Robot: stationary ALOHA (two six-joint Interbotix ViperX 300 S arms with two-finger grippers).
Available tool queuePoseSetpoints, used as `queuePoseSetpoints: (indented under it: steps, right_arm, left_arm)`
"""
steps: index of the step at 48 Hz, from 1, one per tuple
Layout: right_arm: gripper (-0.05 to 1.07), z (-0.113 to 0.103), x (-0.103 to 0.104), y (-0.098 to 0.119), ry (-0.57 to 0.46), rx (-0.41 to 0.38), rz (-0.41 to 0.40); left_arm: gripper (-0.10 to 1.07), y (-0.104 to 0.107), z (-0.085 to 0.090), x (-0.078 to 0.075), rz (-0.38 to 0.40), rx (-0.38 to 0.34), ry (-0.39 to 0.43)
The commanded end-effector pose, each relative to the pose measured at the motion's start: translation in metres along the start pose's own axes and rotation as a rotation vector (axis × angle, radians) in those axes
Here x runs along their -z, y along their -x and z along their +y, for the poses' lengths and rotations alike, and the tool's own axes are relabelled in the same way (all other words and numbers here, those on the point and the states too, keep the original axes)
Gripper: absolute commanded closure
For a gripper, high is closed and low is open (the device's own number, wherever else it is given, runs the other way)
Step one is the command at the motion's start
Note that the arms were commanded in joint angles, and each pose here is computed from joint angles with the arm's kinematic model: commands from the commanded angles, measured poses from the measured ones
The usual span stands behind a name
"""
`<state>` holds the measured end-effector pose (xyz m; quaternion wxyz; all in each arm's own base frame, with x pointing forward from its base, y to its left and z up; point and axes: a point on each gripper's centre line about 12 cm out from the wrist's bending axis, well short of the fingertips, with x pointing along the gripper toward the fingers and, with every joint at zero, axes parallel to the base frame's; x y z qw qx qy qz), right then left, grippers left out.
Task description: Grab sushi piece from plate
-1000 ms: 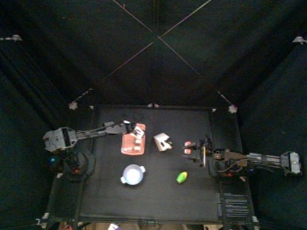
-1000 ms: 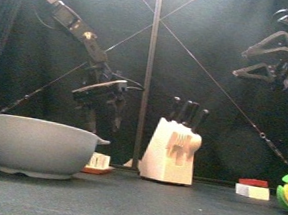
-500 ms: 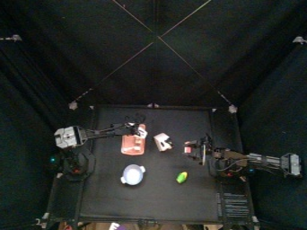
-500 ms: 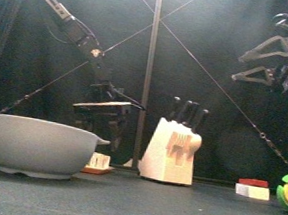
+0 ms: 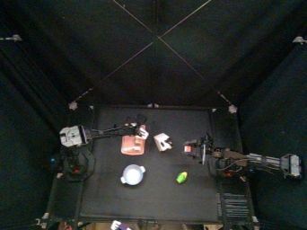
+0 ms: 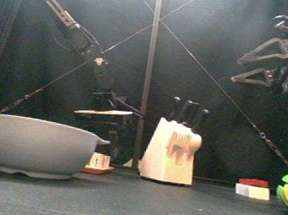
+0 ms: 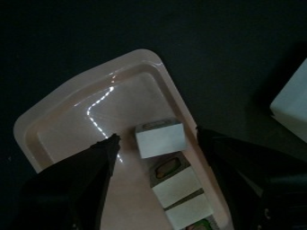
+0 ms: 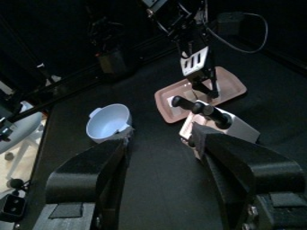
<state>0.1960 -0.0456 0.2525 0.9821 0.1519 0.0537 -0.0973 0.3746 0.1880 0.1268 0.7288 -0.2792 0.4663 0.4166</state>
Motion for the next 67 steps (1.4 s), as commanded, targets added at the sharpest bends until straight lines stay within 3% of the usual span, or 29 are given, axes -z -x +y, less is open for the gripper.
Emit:
queuePoseSetpoints:
  steps: [1, 29, 49, 62, 67]
  right_arm:
    - [0.14, 0.000, -0.003, -0.002, -0.004, 0.001, -0.006]
    - [0.14, -0.002, -0.003, -0.002, -0.005, 0.010, -0.007]
    - [0.14, -0.003, -0.004, -0.002, -0.005, 0.016, -0.009]
    - [0.14, -0.004, -0.003, -0.002, -0.020, 0.018, -0.010]
    - [0.14, -0.004, -0.003, -0.002, -0.030, 0.019, -0.010]
  left_arm:
    - [0.01, 0.009, -0.004, -0.013, -0.035, 0.021, 0.013]
    - [0.23, 0.004, -0.005, -0.008, -0.011, 0.021, 0.026]
    - [0.31, 0.035, 0.003, -0.015, -0.044, -0.005, 0.001]
    - [0.31, 0.038, -0.003, -0.012, -0.047, 0.004, -0.015]
    - [0.31, 0.050, -0.009, -0.012, -0.071, 0.030, -0.025]
